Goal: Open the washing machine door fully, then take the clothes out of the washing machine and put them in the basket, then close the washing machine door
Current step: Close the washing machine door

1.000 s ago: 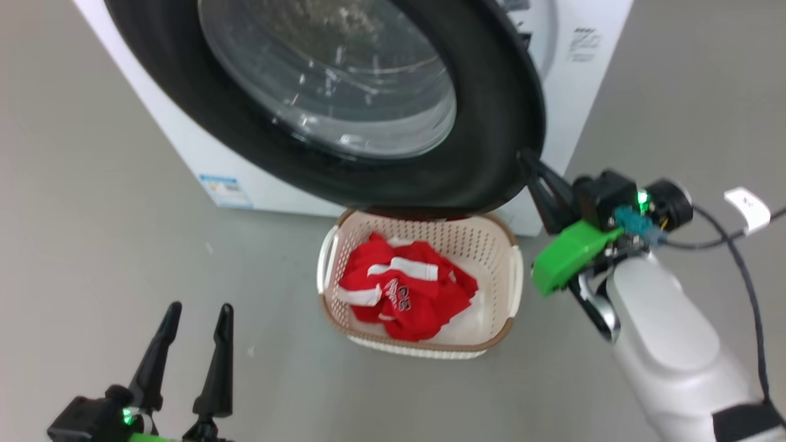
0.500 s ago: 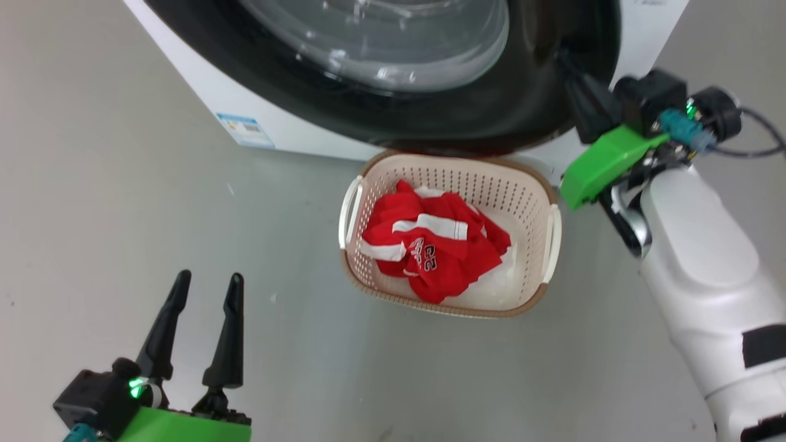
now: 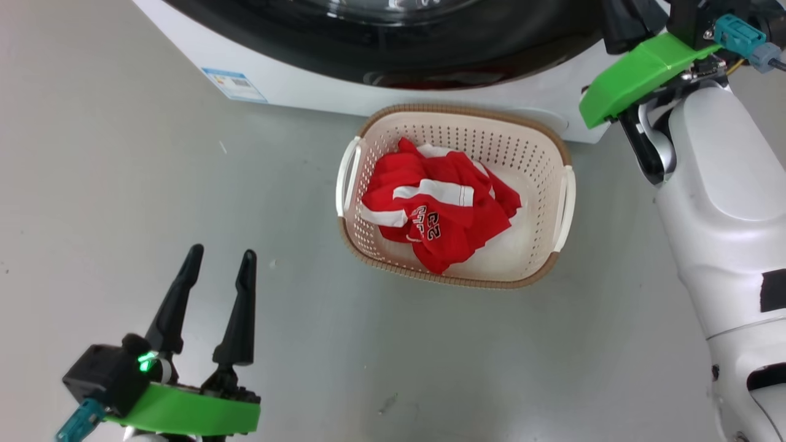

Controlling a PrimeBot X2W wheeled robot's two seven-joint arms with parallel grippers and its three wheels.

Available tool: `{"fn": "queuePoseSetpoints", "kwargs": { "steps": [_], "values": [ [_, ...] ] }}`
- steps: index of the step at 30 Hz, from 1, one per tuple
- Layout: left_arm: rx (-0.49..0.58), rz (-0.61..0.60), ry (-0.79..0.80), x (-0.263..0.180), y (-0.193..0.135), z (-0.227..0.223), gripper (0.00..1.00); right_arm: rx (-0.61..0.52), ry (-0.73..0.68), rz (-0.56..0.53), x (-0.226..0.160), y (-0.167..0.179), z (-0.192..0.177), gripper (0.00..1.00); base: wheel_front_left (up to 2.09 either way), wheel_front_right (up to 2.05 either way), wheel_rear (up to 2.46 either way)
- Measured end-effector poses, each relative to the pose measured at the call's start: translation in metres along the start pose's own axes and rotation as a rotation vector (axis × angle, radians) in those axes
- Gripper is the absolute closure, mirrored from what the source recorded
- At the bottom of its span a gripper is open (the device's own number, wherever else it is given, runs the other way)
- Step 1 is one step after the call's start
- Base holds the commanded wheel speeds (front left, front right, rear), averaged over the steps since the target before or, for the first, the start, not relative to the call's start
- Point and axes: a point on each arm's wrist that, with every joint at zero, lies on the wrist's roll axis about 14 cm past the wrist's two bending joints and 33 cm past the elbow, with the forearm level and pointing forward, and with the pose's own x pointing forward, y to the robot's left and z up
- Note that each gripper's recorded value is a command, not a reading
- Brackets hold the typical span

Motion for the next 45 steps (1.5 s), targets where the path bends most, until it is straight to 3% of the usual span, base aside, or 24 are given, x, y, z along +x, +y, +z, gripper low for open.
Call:
{"fn": "queuePoseSetpoints", "kwargs": {
  "steps": [17, 19, 20, 33, 45],
  "values": [
    [-0.001, -0.049, 0.02, 0.011, -0.014, -0.01, 0.0, -0.034, -0.041, -0.046, -0.017, -0.016, 0.009, 1.0, 0.0, 0.0, 0.0],
    [-0.005, -0.059, 0.011, 0.013, -0.017, -0.008, 0.0, -0.022, -0.046, -0.054, -0.024, -0.018, 0.011, 0.3, 0.0, 0.0, 0.0],
    [-0.008, -0.065, 0.011, 0.013, -0.019, -0.008, 0.0, -0.016, -0.042, -0.052, -0.029, -0.017, 0.01, 0.0, 0.0, 0.0, 0.0],
    [-0.04, -0.147, -0.012, 0.02, -0.047, -0.001, 0.0, -0.018, -0.014, -0.117, -0.103, -0.025, 0.008, 0.0, 0.0, 0.0, 0.0],
    [-0.075, -0.228, -0.035, 0.02, -0.075, 0.007, 0.0, -0.029, -0.041, -0.385, -0.199, -0.087, 0.026, 0.0, 0.0, 0.0, 0.0]
  ]
}}
